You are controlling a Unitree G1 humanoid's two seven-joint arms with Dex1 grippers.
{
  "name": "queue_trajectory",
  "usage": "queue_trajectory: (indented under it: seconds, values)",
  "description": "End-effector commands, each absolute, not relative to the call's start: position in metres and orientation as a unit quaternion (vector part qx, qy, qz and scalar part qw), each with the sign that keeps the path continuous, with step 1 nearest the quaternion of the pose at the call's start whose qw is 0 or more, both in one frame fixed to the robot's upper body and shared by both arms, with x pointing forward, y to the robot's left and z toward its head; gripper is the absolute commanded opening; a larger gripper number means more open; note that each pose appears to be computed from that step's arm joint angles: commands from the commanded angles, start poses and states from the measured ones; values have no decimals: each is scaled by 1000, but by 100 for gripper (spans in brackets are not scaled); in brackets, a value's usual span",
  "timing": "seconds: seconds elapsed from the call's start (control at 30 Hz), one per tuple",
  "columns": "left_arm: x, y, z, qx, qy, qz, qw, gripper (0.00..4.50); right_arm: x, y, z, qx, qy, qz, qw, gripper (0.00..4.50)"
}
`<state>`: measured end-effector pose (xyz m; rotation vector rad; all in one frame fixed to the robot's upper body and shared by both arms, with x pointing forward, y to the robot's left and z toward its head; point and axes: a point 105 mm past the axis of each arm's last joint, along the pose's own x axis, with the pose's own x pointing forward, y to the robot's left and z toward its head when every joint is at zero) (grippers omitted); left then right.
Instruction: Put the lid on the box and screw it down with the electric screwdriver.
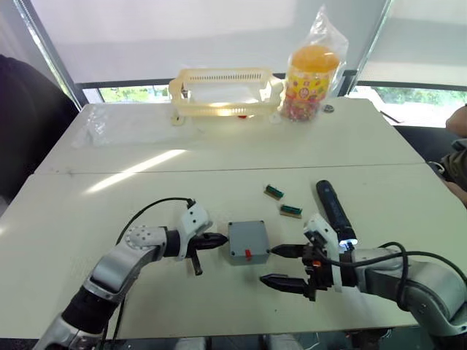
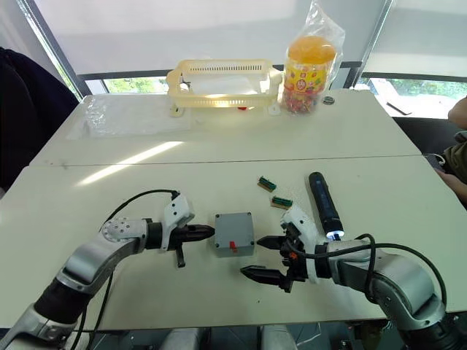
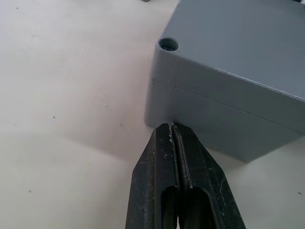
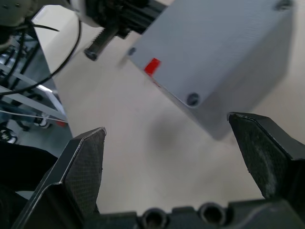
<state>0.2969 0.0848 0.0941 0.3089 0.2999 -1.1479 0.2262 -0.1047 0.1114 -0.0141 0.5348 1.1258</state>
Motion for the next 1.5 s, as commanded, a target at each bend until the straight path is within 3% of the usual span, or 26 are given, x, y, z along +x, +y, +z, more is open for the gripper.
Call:
queue_trajectory:
  seconds: [0.03, 0.23, 0.4, 0.53, 0.77, 0.9, 1.2, 1.5]
  values:
    - [301, 73, 100, 161, 110, -558, 807, 0, 219, -89, 120, 3, 233, 553, 800, 445]
    - [326, 68, 104, 183, 86, -551, 810, 0, 217, -71, 122, 32, 225, 555, 800, 445]
    - [334, 93, 113, 196, 85, -519, 828, 0, 223, -95, 128, -25, 210, 521, 827, 445]
    - [322, 112, 118, 203, 97, -512, 829, 0, 231, -106, 131, -70, 192, 514, 833, 445]
    - [268, 131, 112, 181, 155, -530, 814, 0, 247, -95, 125, -90, 155, 546, 819, 445]
    - [261, 123, 107, 171, 163, -527, 816, 0, 247, -88, 116, -96, 156, 568, 802, 445]
    - [280, 108, 100, 167, 140, -503, 836, 0, 244, -80, 112, -94, 156, 588, 788, 445]
    - [295, 99, 102, 175, 119, -507, 836, 0, 239, -81, 106, -86, 167, 571, 799, 445]
